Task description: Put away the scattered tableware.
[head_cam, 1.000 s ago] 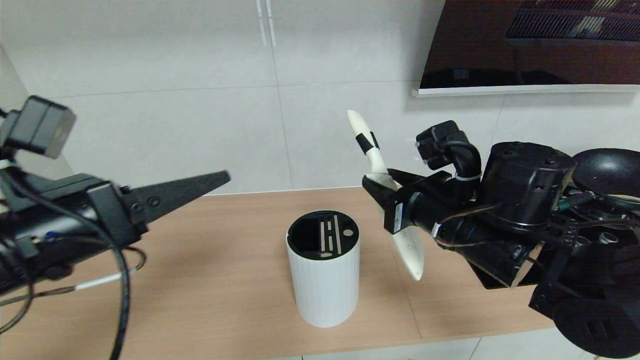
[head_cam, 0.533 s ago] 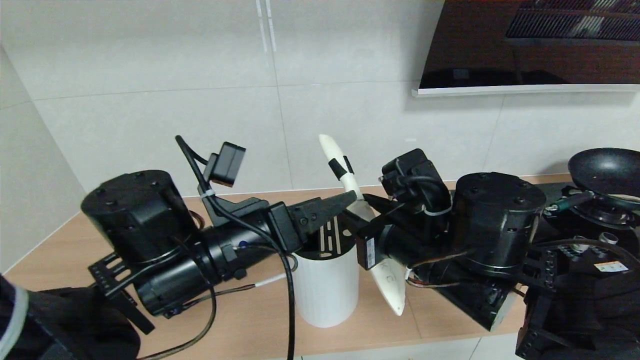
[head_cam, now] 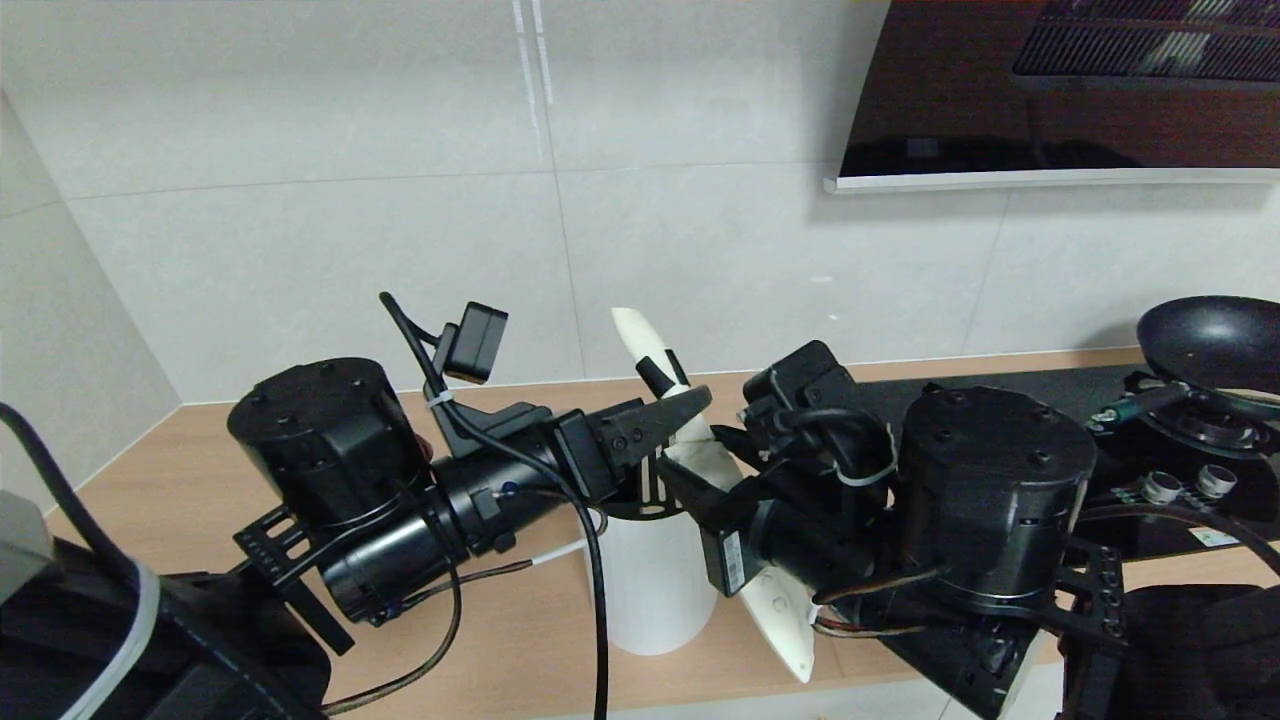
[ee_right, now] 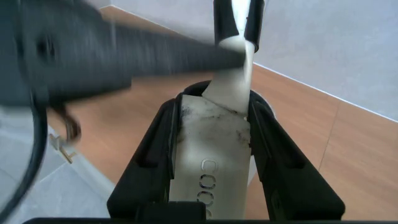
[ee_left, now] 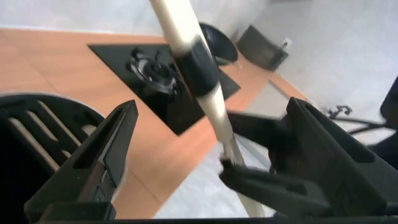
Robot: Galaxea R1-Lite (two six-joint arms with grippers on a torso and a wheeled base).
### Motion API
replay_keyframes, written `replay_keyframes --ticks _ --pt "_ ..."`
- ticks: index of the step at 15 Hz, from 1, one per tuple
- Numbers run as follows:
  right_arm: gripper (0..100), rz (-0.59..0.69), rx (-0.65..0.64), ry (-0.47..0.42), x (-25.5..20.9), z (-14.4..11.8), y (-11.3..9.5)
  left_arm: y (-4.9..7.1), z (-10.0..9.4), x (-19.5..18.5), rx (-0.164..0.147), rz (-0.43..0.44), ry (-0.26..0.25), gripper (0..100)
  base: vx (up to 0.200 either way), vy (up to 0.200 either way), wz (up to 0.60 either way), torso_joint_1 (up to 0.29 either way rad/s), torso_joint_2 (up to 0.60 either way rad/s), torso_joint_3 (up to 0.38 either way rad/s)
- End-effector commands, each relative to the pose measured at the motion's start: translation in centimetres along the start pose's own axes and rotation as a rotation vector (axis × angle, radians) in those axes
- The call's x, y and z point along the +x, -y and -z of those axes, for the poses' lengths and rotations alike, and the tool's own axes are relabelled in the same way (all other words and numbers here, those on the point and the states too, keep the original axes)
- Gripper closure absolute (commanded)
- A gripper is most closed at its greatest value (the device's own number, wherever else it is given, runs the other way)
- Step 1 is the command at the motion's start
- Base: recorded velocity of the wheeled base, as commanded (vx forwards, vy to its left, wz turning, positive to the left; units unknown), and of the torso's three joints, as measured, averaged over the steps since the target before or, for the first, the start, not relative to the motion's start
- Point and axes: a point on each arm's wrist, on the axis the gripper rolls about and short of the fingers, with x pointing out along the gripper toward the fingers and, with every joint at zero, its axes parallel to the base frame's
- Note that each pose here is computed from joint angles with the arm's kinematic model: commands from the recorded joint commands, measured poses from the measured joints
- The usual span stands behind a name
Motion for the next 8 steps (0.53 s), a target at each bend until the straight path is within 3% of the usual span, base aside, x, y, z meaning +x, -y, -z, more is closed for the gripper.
replay_keyframes --ticks 1,8 --pt "100 -0.023 -0.001 0.001 -0.55 -0.05 -0.61 0.66 -1.02 -0.58 0.013 0.017 0.034 0 0.0 0.0 0.0 0.0 0.0 0.0" --pt "100 -0.042 -0.01 -0.004 -0.91 0.05 -1.13 0.83 -1.11 -0.78 0.016 0.023 0.034 0 0.0 0.0 0.0 0.0 0.0 0.0"
